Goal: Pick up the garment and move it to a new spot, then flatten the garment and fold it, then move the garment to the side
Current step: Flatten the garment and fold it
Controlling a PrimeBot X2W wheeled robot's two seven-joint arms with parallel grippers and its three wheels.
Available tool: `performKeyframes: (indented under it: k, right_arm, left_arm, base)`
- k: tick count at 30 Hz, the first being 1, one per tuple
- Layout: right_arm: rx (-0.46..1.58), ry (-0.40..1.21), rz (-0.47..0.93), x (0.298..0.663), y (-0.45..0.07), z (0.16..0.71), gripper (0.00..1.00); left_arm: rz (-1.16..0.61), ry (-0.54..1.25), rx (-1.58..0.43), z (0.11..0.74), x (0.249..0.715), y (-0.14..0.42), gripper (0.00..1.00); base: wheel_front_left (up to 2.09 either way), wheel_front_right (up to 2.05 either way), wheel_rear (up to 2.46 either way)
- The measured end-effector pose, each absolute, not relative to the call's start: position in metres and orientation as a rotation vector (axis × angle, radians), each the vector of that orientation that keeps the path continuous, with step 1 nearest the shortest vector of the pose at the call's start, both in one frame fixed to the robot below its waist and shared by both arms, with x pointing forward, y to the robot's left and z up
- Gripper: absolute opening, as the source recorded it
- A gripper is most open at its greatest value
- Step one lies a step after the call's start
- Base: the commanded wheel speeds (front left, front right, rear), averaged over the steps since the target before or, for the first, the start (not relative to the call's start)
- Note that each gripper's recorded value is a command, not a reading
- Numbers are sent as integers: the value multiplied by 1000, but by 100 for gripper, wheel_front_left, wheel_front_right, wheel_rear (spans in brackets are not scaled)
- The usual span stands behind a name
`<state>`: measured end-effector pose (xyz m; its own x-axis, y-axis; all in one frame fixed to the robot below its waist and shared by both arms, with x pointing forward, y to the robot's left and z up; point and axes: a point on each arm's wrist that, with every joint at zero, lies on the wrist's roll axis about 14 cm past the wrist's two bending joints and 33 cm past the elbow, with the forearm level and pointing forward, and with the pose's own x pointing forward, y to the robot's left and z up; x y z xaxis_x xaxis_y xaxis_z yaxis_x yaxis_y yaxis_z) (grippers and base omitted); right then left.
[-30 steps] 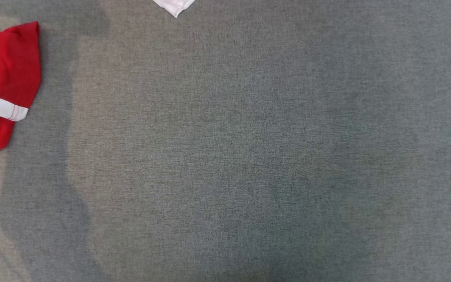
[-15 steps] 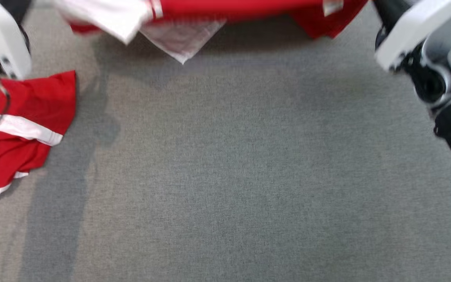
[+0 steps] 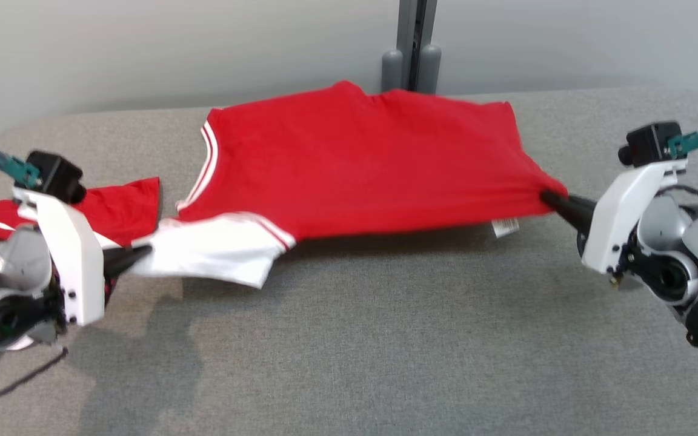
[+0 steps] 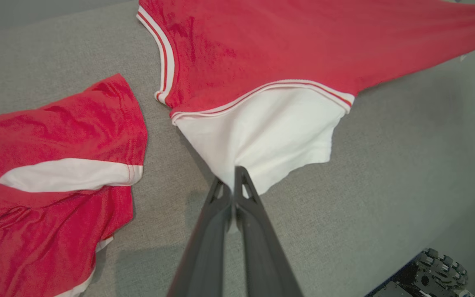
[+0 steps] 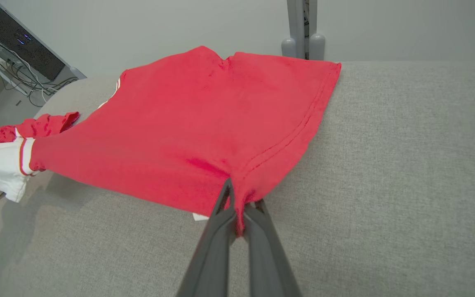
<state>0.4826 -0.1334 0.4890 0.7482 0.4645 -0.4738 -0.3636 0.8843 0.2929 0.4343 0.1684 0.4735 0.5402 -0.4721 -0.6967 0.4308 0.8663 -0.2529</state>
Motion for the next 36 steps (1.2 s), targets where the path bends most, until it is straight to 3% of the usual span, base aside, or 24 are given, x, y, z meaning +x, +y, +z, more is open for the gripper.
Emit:
performKeyframes:
  k: [20, 27, 36]
  right_arm:
    - [210, 918, 536, 356, -163, 435, 0]
    - [212, 964, 553, 340, -166, 430, 0]
    - [220, 934, 536, 354, -169, 438, 0]
  left_arm:
    - [-790, 1269, -134, 455, 248, 135, 0]
    - [-801, 1325, -134, 455, 236, 135, 0]
    - [-792, 1328, -140, 460, 259, 137, 0]
  base:
    - [0, 0, 0]
    - [0, 0, 0]
    - [0, 0, 0]
